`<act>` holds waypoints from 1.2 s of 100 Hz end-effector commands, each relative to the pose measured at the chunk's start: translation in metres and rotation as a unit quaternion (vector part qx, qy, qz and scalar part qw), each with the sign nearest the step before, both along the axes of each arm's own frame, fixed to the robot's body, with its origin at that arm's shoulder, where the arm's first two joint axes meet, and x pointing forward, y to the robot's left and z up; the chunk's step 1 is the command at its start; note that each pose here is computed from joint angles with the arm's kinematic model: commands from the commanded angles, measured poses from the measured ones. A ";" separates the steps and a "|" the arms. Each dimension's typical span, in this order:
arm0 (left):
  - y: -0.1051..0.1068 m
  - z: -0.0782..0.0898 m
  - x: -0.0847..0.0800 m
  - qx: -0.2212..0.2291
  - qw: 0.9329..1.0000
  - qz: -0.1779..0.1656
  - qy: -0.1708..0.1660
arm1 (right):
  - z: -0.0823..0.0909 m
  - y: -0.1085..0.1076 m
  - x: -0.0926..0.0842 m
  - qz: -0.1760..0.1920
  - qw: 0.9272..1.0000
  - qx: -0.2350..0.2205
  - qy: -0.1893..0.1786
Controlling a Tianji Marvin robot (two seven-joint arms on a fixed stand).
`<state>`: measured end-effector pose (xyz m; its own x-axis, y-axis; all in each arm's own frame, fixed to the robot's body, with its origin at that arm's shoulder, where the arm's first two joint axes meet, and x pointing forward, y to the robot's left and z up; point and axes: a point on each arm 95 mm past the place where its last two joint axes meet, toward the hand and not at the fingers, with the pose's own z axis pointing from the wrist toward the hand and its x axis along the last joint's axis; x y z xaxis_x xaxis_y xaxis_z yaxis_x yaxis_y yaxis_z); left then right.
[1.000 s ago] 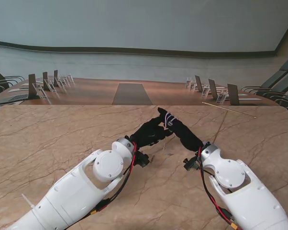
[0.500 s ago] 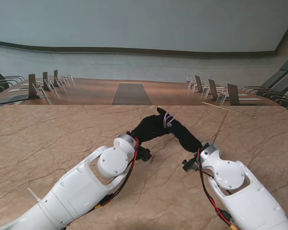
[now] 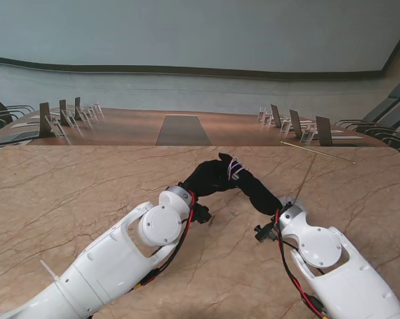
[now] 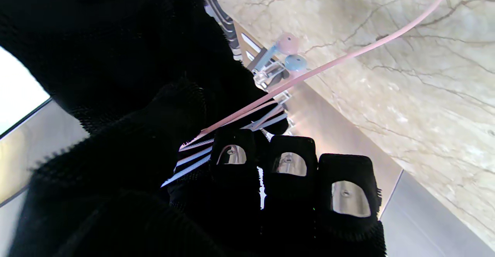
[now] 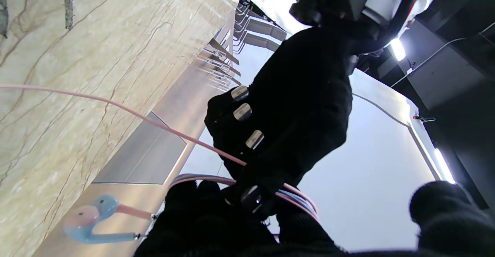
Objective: Take the wired earphone off the rack, coil the cable and place them on the table
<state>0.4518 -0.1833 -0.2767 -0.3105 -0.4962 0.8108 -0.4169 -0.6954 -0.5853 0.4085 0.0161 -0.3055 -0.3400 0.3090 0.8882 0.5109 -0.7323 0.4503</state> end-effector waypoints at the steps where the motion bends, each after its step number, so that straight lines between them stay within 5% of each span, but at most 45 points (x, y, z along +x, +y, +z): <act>1: -0.001 0.002 -0.001 -0.001 1.000 0.013 -0.003 | -0.001 0.018 -0.013 0.026 1.000 0.006 -0.003; 37: 0.018 0.000 0.000 -0.005 0.998 0.059 -0.026 | -0.012 0.004 -0.015 0.001 1.000 -0.019 -0.005; 63: 0.019 -0.002 -0.001 -0.014 0.998 0.063 -0.018 | -0.015 0.001 -0.013 -0.007 1.000 -0.023 -0.002; 94: 0.007 -0.014 -0.003 0.008 0.999 0.039 0.009 | 0.007 0.016 0.000 0.020 0.999 -0.002 -0.029; 120: 0.008 -0.020 0.005 0.025 0.999 0.043 0.001 | 0.015 0.022 -0.007 0.037 0.999 0.000 -0.030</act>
